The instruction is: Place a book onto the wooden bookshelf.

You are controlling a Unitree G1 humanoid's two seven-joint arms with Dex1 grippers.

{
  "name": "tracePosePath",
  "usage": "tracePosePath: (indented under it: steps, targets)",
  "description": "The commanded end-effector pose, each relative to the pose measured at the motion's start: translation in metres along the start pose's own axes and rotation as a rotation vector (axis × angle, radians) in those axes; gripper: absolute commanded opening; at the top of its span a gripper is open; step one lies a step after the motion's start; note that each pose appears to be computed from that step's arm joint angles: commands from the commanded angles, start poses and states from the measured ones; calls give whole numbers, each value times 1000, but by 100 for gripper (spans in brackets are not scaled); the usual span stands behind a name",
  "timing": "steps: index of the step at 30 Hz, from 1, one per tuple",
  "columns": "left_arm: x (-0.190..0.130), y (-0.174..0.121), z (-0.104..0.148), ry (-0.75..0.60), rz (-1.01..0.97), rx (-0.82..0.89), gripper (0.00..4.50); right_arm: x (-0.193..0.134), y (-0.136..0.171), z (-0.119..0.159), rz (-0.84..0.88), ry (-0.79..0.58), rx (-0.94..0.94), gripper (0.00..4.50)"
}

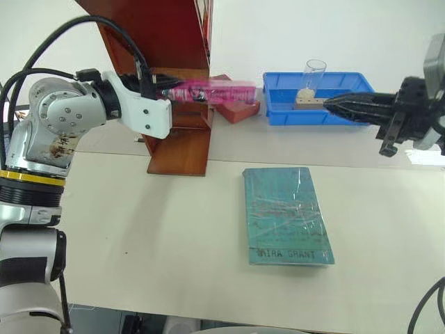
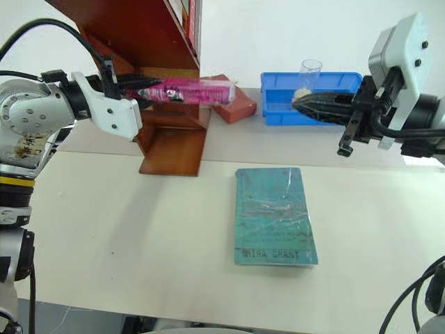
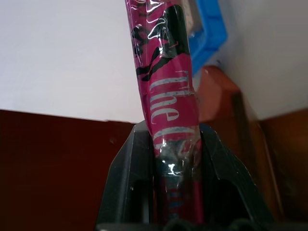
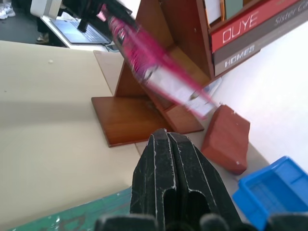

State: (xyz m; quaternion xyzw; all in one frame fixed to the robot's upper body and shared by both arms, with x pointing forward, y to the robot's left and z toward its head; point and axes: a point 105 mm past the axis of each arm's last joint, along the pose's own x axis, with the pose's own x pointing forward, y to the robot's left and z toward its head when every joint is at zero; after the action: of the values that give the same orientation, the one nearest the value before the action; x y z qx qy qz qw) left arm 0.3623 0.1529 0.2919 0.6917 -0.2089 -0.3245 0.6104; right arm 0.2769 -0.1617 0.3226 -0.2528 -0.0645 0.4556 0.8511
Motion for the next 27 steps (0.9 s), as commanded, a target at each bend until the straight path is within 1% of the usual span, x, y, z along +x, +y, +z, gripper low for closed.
tracePosePath:
  steps: [1,4,6,7,12,13,18,21,23,24,25,27]
  targets:
    - [-8,4,-8,33,-20,17,62,3,0,13,12,-39,-58,0]
    - [-8,3,-14,58,-24,-1,62,5,0,14,16,-45,-65,0]
    - [-10,3,-19,80,-21,-22,164,6,-1,12,16,-44,-64,0]
    - [-11,3,-20,85,-17,-31,188,6,-1,10,18,-42,-63,0]
    - [-18,3,-20,86,-33,-46,420,4,-2,6,15,-36,-59,0]
    - [-22,4,-20,86,-33,-48,440,3,-2,6,14,-35,-59,0]
    - [-52,15,-10,65,-42,-34,440,0,-4,2,15,-17,-68,0]
    - [-75,29,-5,34,-20,-226,440,-4,-9,-2,11,-2,-72,0]
    - [-90,33,-4,1,18,-506,440,-6,-12,-8,13,24,-77,0]
    - [-96,29,-3,-11,13,-607,440,-7,-13,-12,17,41,-83,0]
    - [-103,20,-5,10,-9,-708,440,-9,-14,-17,27,66,-90,0]
    - [-112,-1,-12,99,-46,-812,440,-12,-14,-28,55,117,-102,0]
